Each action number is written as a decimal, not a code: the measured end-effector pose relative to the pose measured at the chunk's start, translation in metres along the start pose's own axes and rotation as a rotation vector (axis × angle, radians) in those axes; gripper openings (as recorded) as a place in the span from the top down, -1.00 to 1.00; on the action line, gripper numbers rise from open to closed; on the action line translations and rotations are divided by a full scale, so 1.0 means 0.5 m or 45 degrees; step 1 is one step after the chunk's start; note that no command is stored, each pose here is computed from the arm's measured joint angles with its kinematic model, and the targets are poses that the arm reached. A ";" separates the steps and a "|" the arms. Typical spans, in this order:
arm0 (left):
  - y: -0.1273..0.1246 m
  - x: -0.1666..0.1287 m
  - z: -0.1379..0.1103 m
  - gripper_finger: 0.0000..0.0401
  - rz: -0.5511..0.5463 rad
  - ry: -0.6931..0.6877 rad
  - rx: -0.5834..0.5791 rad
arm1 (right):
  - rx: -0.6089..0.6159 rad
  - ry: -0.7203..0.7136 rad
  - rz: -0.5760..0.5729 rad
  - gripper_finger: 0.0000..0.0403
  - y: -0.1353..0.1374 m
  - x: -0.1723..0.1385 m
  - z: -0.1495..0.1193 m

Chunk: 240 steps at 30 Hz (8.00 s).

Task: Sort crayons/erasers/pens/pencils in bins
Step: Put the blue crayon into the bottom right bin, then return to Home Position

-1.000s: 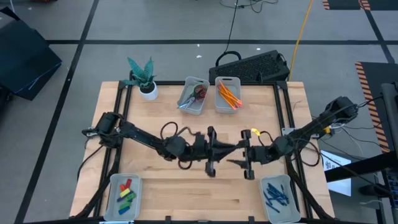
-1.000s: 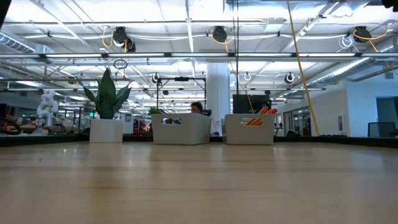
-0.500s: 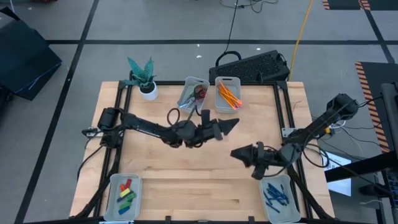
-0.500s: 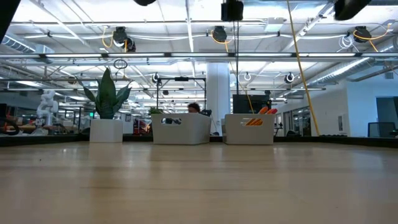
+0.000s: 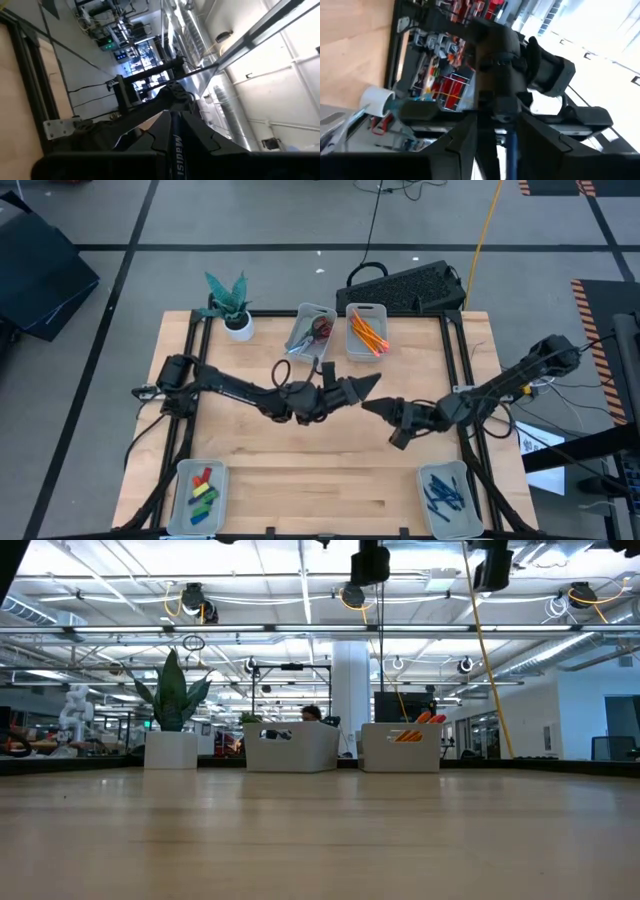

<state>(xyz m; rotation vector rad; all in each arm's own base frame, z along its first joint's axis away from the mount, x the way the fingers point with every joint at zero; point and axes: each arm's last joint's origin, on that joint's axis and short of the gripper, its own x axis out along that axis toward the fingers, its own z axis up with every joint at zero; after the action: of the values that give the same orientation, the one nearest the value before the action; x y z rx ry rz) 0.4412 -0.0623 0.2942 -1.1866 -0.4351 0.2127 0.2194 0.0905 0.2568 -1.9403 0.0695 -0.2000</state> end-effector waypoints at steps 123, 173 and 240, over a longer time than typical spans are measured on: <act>-0.112 -0.320 0.121 -0.17 0.987 0.884 1.354 | 2.186 1.784 1.977 0.41 0.028 -0.256 0.229; 0.063 -0.399 0.045 -0.17 2.325 1.821 -0.381 | 2.036 -0.193 0.833 0.08 0.133 -0.033 0.013; 0.086 -0.583 0.461 0.95 0.315 0.483 1.546 | 2.574 0.044 0.187 1.00 0.222 -0.228 -0.144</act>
<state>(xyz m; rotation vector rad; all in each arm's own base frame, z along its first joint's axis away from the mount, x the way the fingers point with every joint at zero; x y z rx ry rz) 0.0817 0.0369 0.2618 -0.0587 0.2007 0.3799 0.1000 -0.0004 0.1674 0.0839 0.0048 -0.0947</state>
